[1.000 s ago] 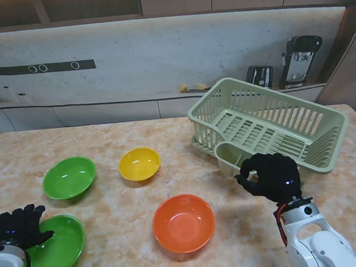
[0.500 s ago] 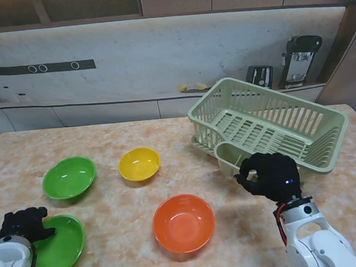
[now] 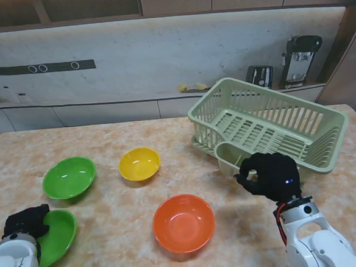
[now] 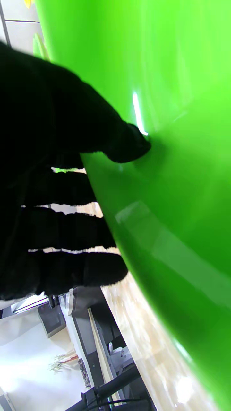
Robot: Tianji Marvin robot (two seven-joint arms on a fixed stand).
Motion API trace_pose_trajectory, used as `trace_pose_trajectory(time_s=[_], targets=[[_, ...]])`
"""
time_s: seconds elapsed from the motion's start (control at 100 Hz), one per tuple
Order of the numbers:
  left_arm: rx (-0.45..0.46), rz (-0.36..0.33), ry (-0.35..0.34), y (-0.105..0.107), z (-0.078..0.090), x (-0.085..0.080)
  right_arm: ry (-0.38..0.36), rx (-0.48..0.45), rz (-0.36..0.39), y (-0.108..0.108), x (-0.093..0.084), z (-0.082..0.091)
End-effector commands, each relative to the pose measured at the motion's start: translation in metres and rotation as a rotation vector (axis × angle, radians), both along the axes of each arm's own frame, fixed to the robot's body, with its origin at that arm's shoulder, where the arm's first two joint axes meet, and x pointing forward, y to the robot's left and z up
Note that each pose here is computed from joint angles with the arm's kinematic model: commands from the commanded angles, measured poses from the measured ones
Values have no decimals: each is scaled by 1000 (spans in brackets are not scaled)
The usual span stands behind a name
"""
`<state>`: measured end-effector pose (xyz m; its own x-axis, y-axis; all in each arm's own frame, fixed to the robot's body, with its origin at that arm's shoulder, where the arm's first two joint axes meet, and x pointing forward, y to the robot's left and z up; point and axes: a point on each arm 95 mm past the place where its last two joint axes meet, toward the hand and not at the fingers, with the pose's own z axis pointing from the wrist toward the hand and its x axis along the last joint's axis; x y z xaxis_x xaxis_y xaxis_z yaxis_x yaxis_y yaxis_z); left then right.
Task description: Stack bowls and put them on the dishrack
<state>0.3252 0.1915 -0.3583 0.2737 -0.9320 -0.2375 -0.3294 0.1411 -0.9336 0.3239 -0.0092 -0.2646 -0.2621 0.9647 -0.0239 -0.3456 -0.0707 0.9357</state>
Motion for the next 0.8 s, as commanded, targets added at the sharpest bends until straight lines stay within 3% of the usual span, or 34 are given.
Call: trace_pose_trajectory(time_s=[0.0,0.38,0.79], targets=[[-16,9,13,0,-8,-3,17,0,3,3,-2,-2],[-100,18,-54,-5,-3,1,17,0,3,3,-2,-2],[-193,-43,-163,-10,15,-10,17,0,3,3,-2,-2]])
